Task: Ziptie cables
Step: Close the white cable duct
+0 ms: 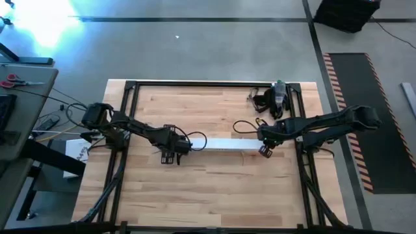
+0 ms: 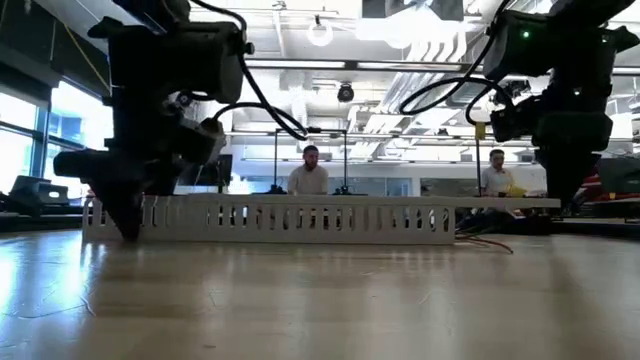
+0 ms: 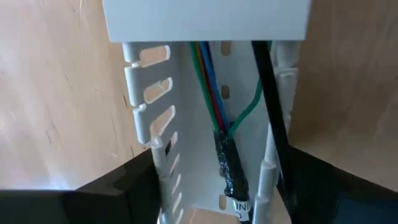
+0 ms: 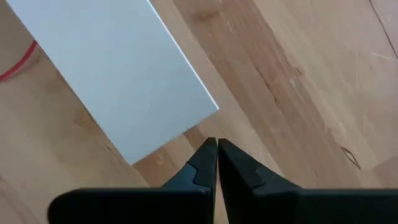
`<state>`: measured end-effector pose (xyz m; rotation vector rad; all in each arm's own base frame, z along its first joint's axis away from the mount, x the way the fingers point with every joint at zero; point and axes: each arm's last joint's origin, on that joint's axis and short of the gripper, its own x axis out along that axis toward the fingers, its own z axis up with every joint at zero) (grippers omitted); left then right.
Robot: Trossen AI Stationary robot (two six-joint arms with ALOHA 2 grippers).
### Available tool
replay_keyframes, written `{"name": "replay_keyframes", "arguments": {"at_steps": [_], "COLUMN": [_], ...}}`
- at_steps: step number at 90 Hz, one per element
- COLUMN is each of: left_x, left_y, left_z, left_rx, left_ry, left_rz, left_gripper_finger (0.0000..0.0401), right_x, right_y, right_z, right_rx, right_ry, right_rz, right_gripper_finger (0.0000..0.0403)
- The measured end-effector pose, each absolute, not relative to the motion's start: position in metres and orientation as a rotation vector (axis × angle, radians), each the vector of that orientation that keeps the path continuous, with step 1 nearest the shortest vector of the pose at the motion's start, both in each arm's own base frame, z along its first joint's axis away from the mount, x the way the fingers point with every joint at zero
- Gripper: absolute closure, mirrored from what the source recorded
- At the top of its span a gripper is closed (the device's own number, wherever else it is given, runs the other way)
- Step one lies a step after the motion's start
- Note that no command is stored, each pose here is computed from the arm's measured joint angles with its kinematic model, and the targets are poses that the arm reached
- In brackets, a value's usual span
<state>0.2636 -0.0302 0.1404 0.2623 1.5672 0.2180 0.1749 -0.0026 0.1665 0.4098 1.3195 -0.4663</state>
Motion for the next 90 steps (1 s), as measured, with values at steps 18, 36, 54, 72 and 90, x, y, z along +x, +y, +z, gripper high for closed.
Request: {"name": "replay_keyframes", "arguments": {"at_steps": [18, 36, 54, 72, 90], "left_x": [0.267, 0.267, 0.271, 0.273, 0.276], "left_y": [-0.033, -0.037, -0.038, -0.038, -0.039], "left_z": [0.140, 0.140, 0.140, 0.140, 0.143], "left_rx": [0.272, 0.288, 0.279, 0.273, 0.254], "left_ry": [1.529, 1.508, 1.471, 1.456, 1.443], "left_rz": [0.221, 0.220, 0.220, 0.220, 0.241], "left_gripper_finger": [0.0170, 0.0170, 0.0171, 0.0171, 0.0171], "right_x": [0.172, 0.175, 0.186, 0.190, 0.189], "right_y": [-0.002, -0.003, -0.003, -0.003, -0.003], "right_z": [0.166, 0.166, 0.168, 0.169, 0.168], "right_rx": [0.445, 0.407, 0.388, 0.367, 0.361], "right_ry": [1.351, 1.324, 1.219, 1.171, 1.195], "right_rz": [-0.476, -0.467, -0.414, -0.387, -0.402], "right_gripper_finger": [0.0403, 0.0403, 0.0403, 0.0403, 0.0403]}}
